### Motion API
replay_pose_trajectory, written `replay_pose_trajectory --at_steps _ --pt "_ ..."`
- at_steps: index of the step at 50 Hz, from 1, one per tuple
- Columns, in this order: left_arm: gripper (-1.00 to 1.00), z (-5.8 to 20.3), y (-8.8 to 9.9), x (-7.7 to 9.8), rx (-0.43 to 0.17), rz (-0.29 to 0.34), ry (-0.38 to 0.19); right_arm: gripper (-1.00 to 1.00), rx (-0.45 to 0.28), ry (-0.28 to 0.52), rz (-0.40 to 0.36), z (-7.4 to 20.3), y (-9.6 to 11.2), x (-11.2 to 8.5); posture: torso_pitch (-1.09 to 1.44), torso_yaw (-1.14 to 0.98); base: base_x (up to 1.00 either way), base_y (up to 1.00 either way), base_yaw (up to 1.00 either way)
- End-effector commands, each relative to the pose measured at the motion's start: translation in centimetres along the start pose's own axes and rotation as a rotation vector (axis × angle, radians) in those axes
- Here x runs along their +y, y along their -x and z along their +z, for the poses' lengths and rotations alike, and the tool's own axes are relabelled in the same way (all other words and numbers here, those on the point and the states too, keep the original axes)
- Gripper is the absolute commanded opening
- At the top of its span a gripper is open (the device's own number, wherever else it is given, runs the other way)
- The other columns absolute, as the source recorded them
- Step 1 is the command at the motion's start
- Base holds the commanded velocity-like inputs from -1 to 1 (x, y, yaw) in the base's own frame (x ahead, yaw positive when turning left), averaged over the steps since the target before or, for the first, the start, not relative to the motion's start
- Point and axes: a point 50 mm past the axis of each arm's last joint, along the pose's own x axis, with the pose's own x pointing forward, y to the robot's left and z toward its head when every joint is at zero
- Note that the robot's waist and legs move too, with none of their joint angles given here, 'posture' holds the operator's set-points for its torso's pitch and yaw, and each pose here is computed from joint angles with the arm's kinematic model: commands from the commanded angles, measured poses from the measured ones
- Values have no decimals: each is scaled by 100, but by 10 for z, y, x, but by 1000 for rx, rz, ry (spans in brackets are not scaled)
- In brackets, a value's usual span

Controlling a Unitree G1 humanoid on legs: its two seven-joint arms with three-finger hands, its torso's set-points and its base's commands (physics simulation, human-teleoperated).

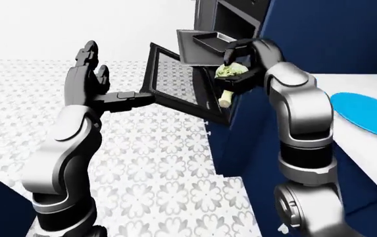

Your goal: Place the broccoli on the top rack of the oven.

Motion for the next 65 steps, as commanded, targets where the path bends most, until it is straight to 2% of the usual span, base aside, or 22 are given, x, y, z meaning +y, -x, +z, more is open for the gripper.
replay_pose_trajectory --at_steps 1,7,12,19,35,65 --pt "100 20 2 3 -103 9 2 -100 -93 13 -16 21 5 -2 0 0 38 0 100" --pt "100 18 2 3 -99 11 2 -100 -94 10 -31 20 5 -4 0 0 37 0 100" --pt "100 18 0 2 -99 10 0 -100 -88 6 -66 20 3 -9 0 0 0 0 0" --pt "100 17 -2 0 -96 7 -8 -100 -106 -5 -74 25 6 -12 0 0 0 0 0" --pt "100 18 -18 -2 -98 -1 -40 -100 -117 -3 -92 36 5 -20 0 0 6 -24 0" --pt "100 17 -16 -1 -95 2 -32 -100 -117 -3 -93 34 4 -18 0 0 9 -21 0"
